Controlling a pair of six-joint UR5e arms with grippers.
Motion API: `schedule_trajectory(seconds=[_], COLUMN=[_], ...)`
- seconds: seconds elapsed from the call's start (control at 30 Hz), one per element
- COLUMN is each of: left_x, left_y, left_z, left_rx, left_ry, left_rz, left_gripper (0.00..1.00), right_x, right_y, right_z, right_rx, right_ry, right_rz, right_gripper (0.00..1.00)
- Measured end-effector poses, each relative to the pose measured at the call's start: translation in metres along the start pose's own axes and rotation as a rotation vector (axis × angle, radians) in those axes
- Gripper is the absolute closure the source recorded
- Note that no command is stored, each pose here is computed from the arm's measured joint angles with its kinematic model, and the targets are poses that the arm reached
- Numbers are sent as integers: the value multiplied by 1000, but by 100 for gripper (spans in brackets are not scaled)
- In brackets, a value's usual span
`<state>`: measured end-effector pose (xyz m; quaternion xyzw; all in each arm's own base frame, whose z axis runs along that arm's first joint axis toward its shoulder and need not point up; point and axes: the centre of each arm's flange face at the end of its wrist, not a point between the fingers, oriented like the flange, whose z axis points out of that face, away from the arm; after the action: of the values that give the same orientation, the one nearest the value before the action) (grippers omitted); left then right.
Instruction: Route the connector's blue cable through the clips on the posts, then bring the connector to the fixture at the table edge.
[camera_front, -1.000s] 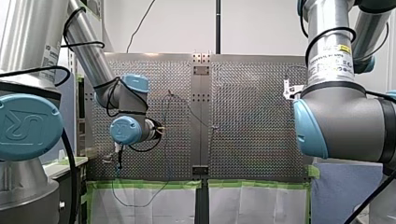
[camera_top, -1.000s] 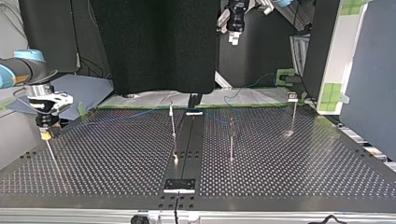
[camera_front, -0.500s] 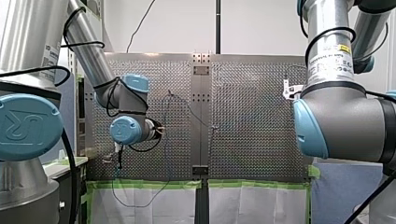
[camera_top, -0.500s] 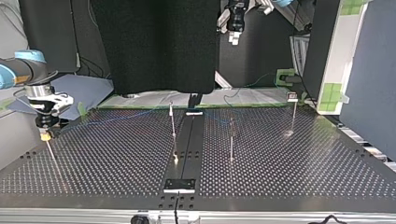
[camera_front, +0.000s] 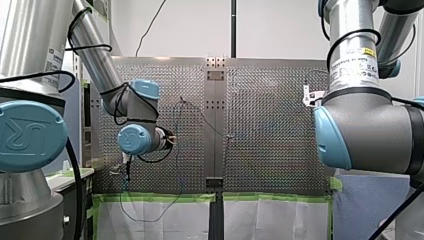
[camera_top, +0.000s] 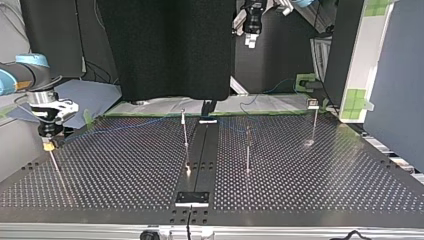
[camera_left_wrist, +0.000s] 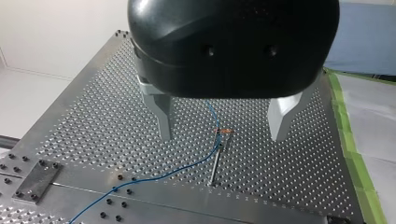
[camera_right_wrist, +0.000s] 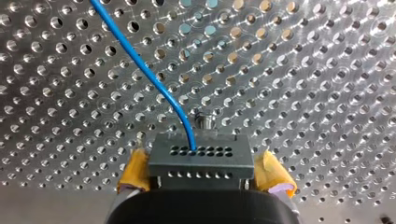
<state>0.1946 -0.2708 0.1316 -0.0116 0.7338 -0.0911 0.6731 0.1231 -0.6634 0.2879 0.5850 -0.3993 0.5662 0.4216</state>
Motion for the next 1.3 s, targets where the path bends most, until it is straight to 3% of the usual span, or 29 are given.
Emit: schedule_trajectory(seconds=[0.7, 1.3], left_x=[0, 1], left_y=[1, 1], left_z=[-1, -1], left_rx=[-2, -3], left_ry=[5, 7], left_rz=[7, 8], left_gripper=[2, 2], right_x=[-1, 0], right_y=[3, 7], right_z=[-1, -2], right_rx=[-7, -39], right_ry=[-7, -10], right_rz=[2, -1], right_gripper=[0, 0])
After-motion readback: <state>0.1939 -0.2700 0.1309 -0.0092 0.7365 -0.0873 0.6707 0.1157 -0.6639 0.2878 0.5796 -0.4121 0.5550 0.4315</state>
